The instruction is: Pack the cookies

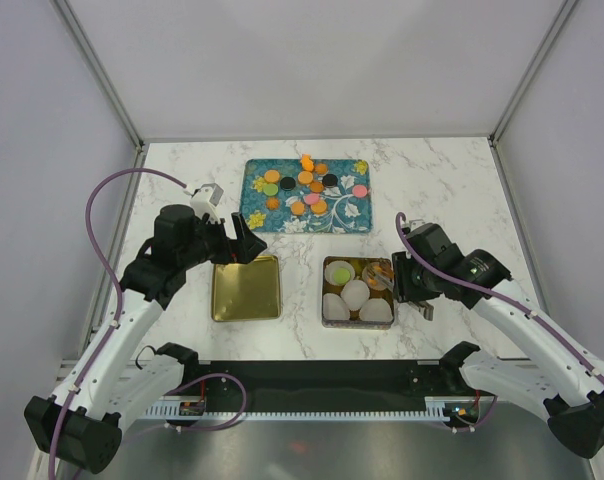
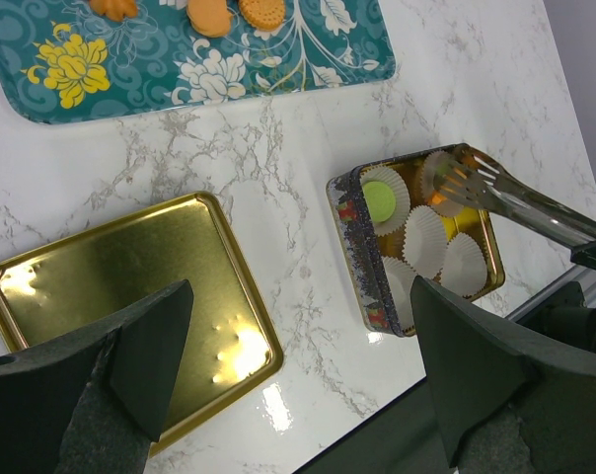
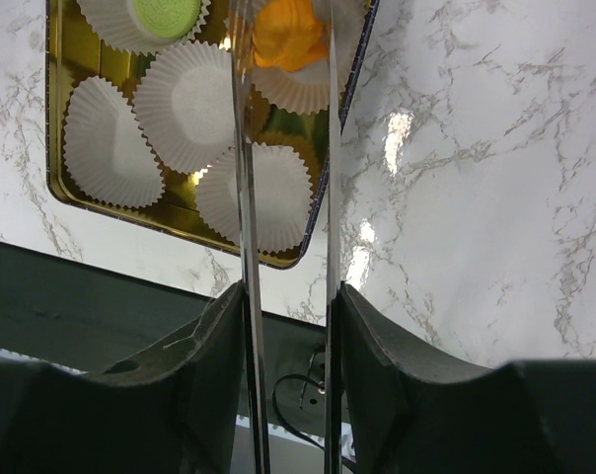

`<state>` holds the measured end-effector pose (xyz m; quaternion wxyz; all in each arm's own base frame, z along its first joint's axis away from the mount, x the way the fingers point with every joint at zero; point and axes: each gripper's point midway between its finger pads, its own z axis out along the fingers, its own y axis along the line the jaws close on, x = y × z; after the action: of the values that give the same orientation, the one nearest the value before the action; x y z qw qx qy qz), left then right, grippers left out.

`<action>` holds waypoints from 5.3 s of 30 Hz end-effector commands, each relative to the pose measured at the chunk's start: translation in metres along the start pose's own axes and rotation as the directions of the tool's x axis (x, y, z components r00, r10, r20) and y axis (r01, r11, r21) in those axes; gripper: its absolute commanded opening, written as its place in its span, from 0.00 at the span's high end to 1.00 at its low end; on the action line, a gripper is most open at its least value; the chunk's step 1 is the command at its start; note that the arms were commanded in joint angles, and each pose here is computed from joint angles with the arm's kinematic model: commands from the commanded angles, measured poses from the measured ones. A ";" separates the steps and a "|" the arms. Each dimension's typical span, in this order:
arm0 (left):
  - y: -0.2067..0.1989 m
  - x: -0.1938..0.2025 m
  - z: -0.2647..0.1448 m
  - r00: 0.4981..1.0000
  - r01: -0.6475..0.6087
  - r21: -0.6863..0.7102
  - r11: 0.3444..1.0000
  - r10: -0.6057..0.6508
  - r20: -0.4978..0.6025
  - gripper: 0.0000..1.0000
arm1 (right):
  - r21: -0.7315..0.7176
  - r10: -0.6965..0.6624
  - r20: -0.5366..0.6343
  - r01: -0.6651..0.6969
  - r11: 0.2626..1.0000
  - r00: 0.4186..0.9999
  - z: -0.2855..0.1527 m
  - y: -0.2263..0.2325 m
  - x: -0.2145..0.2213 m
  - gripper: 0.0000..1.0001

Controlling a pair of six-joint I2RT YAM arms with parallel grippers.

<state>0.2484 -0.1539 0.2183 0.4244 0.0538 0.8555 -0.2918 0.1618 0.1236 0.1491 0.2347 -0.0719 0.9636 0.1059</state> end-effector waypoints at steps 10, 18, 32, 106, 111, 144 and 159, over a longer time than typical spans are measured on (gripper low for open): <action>-0.004 -0.001 0.000 1.000 -0.027 0.028 0.999 0.027 -0.001 0.00 | -0.029 0.001 0.063 0.001 1.000 0.998 -0.021 0.006 -0.014 0.46; -0.003 -0.001 0.000 1.000 -0.027 0.025 0.999 0.027 0.000 0.00 | -0.099 -0.005 0.159 0.021 0.995 0.987 -0.047 0.028 -0.055 0.51; 0.005 -0.006 -0.002 0.999 -0.033 -0.029 0.999 0.034 0.032 0.00 | -0.067 -0.169 0.185 0.184 0.981 0.968 0.051 0.088 -0.182 0.46; 0.004 -0.001 0.002 1.000 -0.025 -0.014 1.000 0.025 0.000 0.00 | -0.235 -0.149 -0.082 0.126 0.964 0.985 -0.026 0.047 -0.006 0.65; 0.005 0.000 0.003 1.000 -0.026 -0.018 0.999 0.026 -0.002 0.00 | -0.225 -0.172 -0.118 0.142 0.964 0.978 -0.021 0.042 0.011 0.66; 0.006 0.002 0.005 1.000 -0.023 -0.017 1.000 0.023 -0.012 0.00 | -0.199 -0.162 -0.118 0.136 0.971 0.980 -0.021 0.034 0.021 0.62; 0.006 0.003 0.005 1.000 -0.023 -0.018 1.000 0.022 -0.014 0.00 | -0.202 -0.159 -0.101 0.137 0.970 0.982 -0.019 0.036 0.018 0.42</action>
<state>0.2530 -0.1508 0.2126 0.4216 0.0460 0.8614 -0.2794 0.1248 0.1482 0.1568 0.1556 -0.1762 0.9569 0.1705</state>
